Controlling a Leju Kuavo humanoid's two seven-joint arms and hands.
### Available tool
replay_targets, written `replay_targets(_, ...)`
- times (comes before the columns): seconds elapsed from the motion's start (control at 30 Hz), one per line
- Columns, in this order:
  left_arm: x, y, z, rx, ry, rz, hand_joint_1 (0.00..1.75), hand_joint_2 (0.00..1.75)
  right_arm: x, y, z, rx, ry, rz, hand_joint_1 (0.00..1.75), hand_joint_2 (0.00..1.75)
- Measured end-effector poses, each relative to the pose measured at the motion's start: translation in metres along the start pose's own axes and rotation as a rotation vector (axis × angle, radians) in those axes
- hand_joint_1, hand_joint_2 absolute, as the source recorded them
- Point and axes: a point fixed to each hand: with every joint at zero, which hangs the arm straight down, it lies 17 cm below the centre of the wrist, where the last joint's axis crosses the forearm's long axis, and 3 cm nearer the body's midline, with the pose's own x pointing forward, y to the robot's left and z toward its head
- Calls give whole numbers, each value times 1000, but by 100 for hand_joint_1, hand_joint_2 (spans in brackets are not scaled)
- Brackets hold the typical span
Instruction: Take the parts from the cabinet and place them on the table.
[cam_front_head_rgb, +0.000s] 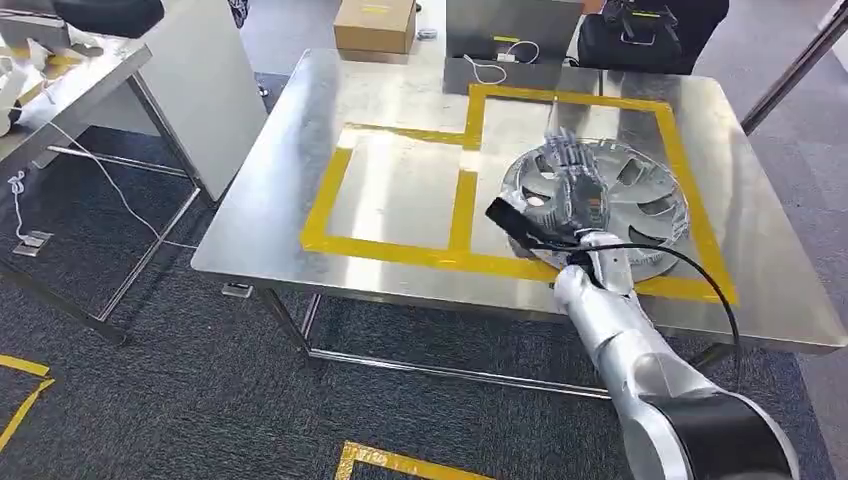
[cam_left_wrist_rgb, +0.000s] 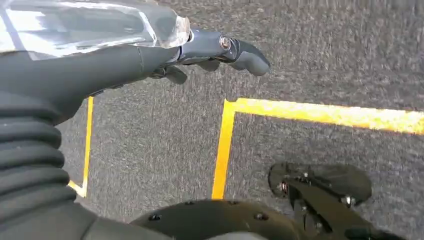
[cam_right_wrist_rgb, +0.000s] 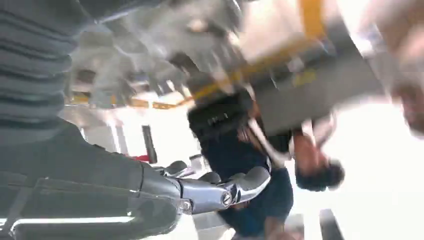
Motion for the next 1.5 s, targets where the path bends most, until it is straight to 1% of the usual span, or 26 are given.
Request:
replay_targets(0.07, 1, 5, 0, 29, -7, 4, 0, 0, 7, -45, -11, -162, 5, -137, 0, 0)
replay_targets(0.13, 2, 7, 0, 49, -26, 15, 0, 0, 20, -104, -11, -360, -32, -292, 0, 0)
replay_targets(0.2, 2, 6, 1, 50, -26, 35, 0, 0, 44, -162, 10, -550, -155, -374, 0, 0)
replay_targets(0.23, 0, 5, 2, 45, -23, 47, 0, 0, 60, -192, 26, -638, -231, -382, 0, 0)
replay_targets(0.27, -1, 5, 2, 44, -19, 56, 0, 0, 72, -210, 43, -688, -285, -374, 0, 0)
replay_targets(0.33, -2, 4, 2, 35, -15, 79, 0, 0, 108, -262, 82, -816, -420, -332, 0, 0)
replay_targets(0.37, -1, 2, 3, 24, -20, 93, 0, 0, 128, -281, 100, -859, -483, -291, 0, 0)
replay_targets(0.43, 0, -1, 3, 7, -27, 112, 0, 0, 165, -305, 136, -911, -596, -191, 0, 0)
replay_targets(0.5, 1, -4, 3, -13, -32, 118, 0, 0, 204, -318, 169, -944, -696, -110, 0, 0)
replay_targets(0.57, 1, -5, 3, -21, -28, 119, 0, 0, 232, -327, 199, -971, -759, -65, 0, 0)
replay_targets(0.63, -1, -5, 3, -21, -22, 123, 0, 0, 250, -336, 222, -994, -793, -62, 0, 0)
replay_targets(0.7, -1, -5, 3, -24, -18, 123, 0, 0, 256, -343, 236, -1008, -801, -80, 0, 0)
replay_targets(0.83, -3, -4, 2, -33, -5, 124, 0, 0, 252, -338, 239, -982, -765, -82, 0, 0)
replay_targets(1.07, -4, -2, 1, -31, -4, 122, 0, 0, 240, -337, 236, -973, -713, -147, 0, 0)
replay_targets(1.17, -3, 0, 1, -31, -7, 124, 0, 0, 241, -335, 238, -963, -708, -142, 0, 0)
replay_targets(1.5, -3, 0, 0, -30, -3, 125, 0, 0, 235, -330, 233, -948, -686, -193, 0, 0)
